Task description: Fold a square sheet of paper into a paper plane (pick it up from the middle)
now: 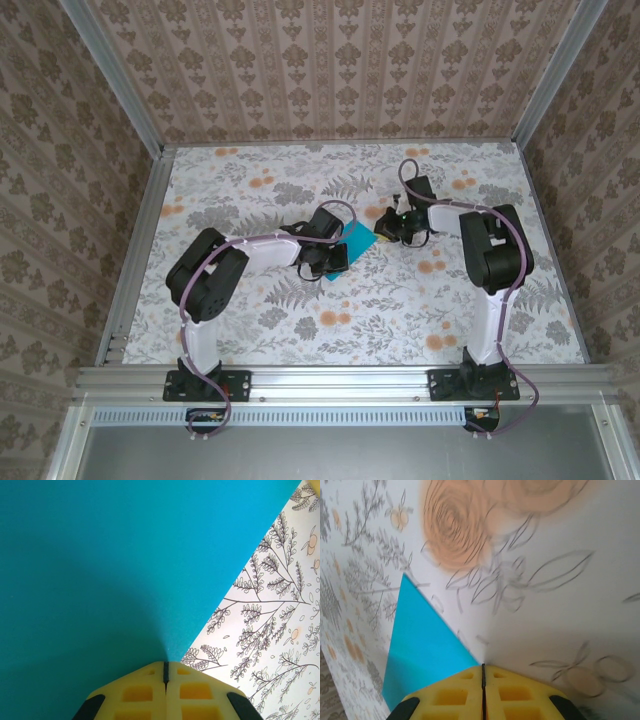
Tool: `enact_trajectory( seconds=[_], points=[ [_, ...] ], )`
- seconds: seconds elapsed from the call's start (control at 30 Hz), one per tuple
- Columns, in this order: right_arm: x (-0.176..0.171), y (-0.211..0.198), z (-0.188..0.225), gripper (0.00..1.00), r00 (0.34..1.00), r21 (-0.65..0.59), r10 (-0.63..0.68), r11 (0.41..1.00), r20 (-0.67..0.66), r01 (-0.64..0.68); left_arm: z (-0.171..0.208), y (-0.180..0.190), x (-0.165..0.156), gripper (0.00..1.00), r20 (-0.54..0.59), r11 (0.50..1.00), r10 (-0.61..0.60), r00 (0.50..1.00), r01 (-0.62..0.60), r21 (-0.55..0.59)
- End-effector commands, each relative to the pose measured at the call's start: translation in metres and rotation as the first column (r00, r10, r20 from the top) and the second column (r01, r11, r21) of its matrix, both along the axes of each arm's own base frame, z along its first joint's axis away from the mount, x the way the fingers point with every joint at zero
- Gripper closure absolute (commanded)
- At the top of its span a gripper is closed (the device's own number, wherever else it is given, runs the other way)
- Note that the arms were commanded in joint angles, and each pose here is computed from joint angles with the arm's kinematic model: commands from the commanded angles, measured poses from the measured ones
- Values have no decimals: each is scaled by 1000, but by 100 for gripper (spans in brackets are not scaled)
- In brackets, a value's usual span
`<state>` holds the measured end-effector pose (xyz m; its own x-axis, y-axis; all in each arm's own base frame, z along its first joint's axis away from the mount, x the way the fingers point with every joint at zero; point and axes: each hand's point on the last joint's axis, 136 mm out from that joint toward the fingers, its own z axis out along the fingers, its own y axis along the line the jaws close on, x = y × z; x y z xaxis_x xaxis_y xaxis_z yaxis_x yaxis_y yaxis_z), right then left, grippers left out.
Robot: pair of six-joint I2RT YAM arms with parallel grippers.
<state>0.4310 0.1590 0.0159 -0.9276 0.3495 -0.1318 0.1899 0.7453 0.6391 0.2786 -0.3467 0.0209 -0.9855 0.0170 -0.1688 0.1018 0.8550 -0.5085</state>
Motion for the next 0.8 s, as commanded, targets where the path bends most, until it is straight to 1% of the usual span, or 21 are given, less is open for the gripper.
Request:
enact_trajectory(
  seconds=[0.0,0.17,0.27,0.37,0.57,0.77],
  points=[
    [18,-24,-4,91,998,-75,-57,995,27,59,-31,31,-21,98,-106,989,10,994,5,147],
    [17,-15,28,90,994,-13,-49,999,95,50,-29,29,-19,98,-100,990,9,995,6,141],
    [6,-8,40,90,993,8,-38,999,113,38,-29,28,-19,98,-98,990,8,995,6,140],
    [-11,8,45,90,994,28,-1,1000,111,-3,-29,28,-19,98,-99,990,4,995,10,141],
    [-41,40,33,89,996,41,70,997,57,-73,-28,26,-17,98,-95,990,4,995,9,140],
    [-53,54,8,89,995,43,97,994,-15,-96,-25,24,-15,97,-89,991,3,996,9,135]
  ],
)
